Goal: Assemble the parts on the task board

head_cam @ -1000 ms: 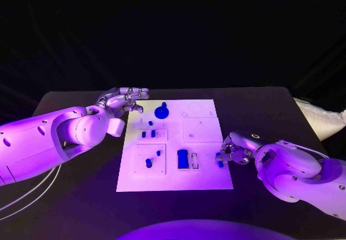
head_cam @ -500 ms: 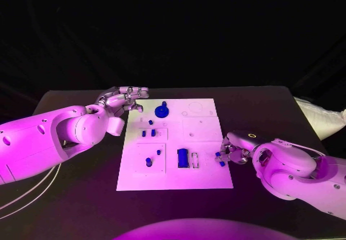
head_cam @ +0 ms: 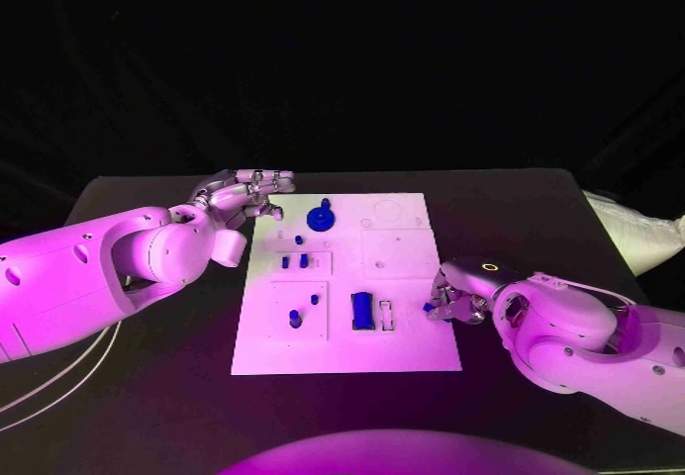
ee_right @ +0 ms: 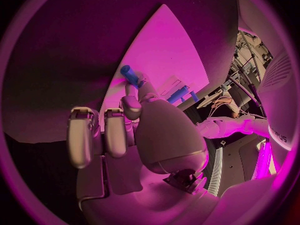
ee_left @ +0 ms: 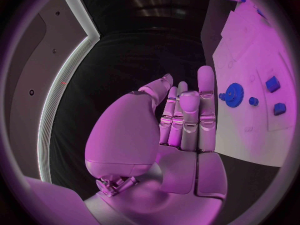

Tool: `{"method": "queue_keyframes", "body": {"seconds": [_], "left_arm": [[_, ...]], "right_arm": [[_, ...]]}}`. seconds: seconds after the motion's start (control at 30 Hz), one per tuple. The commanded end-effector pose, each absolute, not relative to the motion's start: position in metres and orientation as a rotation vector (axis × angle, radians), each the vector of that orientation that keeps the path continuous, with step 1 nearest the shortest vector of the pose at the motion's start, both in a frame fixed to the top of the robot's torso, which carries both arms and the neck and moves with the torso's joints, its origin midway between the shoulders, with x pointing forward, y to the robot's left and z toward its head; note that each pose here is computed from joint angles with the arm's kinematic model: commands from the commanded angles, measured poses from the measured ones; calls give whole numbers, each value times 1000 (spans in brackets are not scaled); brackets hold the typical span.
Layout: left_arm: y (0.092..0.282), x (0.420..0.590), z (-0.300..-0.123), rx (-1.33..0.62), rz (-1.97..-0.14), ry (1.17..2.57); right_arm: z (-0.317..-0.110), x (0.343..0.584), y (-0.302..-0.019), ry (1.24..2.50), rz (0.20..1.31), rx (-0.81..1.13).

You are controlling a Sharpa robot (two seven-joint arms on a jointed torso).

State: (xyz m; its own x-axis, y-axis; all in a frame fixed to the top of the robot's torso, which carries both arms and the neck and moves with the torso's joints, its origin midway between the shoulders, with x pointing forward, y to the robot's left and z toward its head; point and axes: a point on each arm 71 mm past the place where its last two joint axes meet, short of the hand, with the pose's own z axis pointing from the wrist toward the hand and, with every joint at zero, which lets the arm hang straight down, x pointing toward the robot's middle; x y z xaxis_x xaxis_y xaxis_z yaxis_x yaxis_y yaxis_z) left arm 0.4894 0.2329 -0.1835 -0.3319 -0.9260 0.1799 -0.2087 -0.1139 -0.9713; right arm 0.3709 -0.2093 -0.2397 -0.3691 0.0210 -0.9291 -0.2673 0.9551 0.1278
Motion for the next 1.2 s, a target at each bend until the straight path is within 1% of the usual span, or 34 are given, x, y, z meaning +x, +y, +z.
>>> {"method": "queue_keyframes", "body": {"seconds": [0.03, 0.17, 0.27, 0.63, 0.8, 0.97, 1.2], "left_arm": [[230, 489, -183, -1263, -1519, 1555], [230, 489, -183, -1263, -1520, 1557], [230, 489, -183, -1263, -1521, 1559], [229, 489, -183, -1259, -1522, 1566], [228, 489, -183, -1257, -1523, 1569], [227, 488, -183, -1256, -1524, 1572], [226, 488, -183, -1251, -1531, 1579]], "right_arm": [[-256, 365, -211, 2016, 231, -270], [-256, 366, -209, 2004, 238, -263], [-254, 366, -208, 1993, 269, -210], [-247, 365, -202, 1963, 493, 164], [-247, 365, -197, 1981, 561, 281], [-250, 365, -191, 2042, 622, 391], [-254, 365, -185, 2084, 647, 443]]}}
